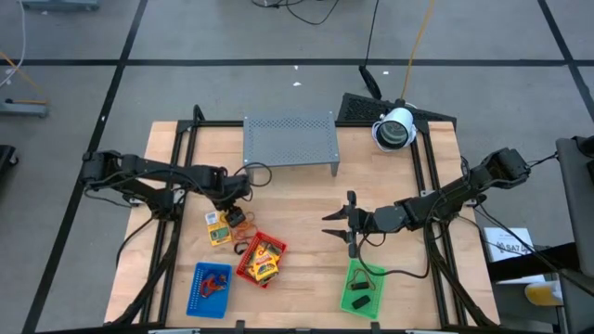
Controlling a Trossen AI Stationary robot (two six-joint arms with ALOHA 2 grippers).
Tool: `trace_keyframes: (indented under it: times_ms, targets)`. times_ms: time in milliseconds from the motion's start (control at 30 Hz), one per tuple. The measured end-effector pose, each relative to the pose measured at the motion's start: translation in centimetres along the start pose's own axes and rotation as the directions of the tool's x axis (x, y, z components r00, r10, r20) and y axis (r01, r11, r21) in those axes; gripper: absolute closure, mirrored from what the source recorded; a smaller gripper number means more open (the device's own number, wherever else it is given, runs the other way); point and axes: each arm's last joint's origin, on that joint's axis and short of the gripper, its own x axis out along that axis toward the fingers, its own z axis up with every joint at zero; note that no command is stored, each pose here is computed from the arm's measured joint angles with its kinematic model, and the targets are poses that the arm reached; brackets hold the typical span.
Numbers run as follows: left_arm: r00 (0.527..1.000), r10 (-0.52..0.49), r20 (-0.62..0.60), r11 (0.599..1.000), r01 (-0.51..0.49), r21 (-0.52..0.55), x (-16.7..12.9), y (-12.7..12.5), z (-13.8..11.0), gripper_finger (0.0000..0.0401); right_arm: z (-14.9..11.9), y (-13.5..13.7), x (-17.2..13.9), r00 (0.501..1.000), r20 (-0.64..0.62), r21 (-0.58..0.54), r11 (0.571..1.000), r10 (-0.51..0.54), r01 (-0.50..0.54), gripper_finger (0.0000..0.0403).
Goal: Pick & Place Office Desk Supplies
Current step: Put the yellow rubber band into the green basket
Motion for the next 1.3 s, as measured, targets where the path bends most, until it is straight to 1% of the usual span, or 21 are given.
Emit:
trace_keyframes:
  times_ms: [300, 533, 867, 1100, 1300]
  targets:
    - [1.000, 0.029, 0.011, 1.000, -0.029, 0.005, 0.1, -0.6, -0.4, 0.0153, 0.0, 0.0, 0.0, 1.000, 0.000, 0.000, 1.000, 0.000, 0.000, 0.0261]
    - [0.995, 0.089, 0.043, 0.996, -0.088, -0.008, 0.3, -1.1, -0.7, 0.0153, 0.0, 0.0, 0.0, 1.000, 0.000, 0.000, 1.000, 0.000, 0.000, 0.0261]
    - [0.988, 0.152, 0.005, 0.988, -0.152, 0.000, 1.7, -1.7, -1.0, 0.0153, 0.0, 0.0, 0.0, 1.000, 0.003, 0.001, 1.000, 0.003, -0.003, 0.0261]
    - [0.987, 0.163, 0.005, 0.987, -0.163, -0.006, 2.0, -1.8, -0.9, 0.0153, 0.1, 0.0, 0.0, 1.000, 0.013, 0.005, 1.000, 0.004, -0.004, 0.0261]
    - [0.990, 0.142, -0.013, 0.990, -0.142, -0.012, 1.9, -1.6, -0.8, 0.0153, 0.1, 0.0, 0.0, 1.000, 0.013, 0.005, 1.000, 0.005, -0.005, 0.0261]
